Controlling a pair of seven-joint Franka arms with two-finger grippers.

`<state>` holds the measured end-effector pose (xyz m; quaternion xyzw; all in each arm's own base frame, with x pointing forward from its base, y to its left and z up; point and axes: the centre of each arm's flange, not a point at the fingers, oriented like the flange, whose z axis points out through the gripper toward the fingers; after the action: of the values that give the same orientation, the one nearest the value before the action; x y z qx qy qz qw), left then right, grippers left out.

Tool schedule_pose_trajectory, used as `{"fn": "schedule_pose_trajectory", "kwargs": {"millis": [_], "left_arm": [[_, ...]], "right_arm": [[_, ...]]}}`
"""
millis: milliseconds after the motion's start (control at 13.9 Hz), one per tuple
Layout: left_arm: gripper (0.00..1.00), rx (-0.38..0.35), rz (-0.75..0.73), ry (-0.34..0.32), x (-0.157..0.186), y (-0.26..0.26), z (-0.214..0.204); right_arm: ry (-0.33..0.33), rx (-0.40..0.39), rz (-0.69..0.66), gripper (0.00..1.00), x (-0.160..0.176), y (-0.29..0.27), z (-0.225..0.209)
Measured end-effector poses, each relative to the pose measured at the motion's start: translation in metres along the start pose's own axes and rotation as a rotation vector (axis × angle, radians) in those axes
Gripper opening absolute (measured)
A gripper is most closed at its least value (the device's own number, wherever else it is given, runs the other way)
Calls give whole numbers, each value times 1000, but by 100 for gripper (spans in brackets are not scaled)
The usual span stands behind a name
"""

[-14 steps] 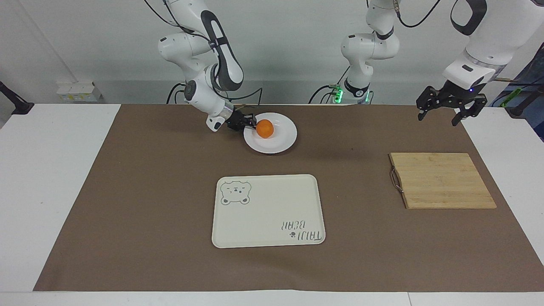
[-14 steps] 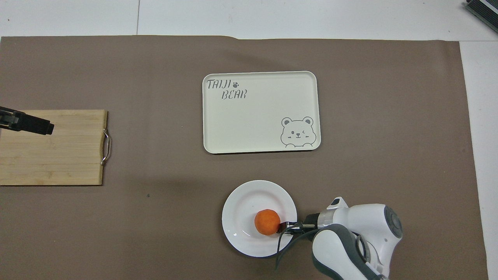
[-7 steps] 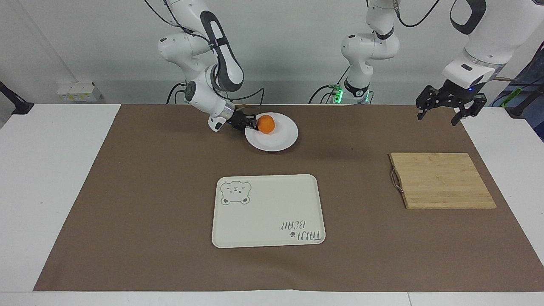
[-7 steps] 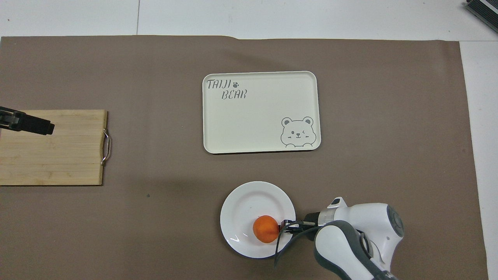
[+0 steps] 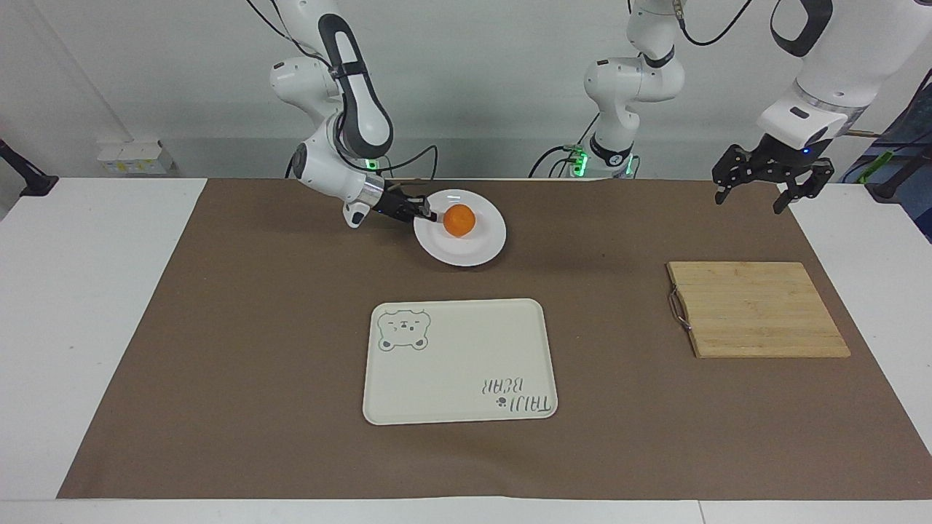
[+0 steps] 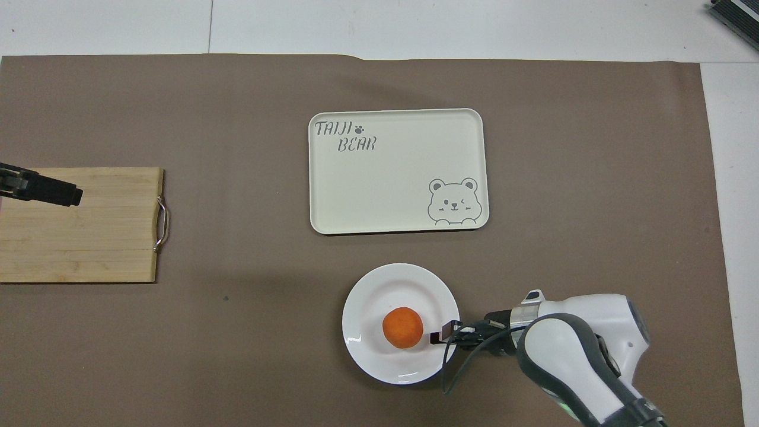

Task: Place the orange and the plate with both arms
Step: 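Slide the plate with the orange onto the bear tray with the right gripper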

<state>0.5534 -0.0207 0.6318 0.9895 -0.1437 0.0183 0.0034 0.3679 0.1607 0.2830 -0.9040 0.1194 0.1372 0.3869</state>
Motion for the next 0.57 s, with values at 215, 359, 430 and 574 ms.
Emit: {"fn": "schedule_pose_trajectory", "kwargs": {"millis": [215,359,430,574], "left_arm": [[100,0,0,0,0,0,0],[100,0,0,0,0,0,0],[100,0,0,0,0,0,0],[100,0,0,0,0,0,0]], "right_arm": [[3,63,-1,8,11,-12,-25],[18,94,-3,8,19,-18,-41],[32,103,-4,8,23,-20,-48],[65,121,-12,8,33,-28,-64]]}}
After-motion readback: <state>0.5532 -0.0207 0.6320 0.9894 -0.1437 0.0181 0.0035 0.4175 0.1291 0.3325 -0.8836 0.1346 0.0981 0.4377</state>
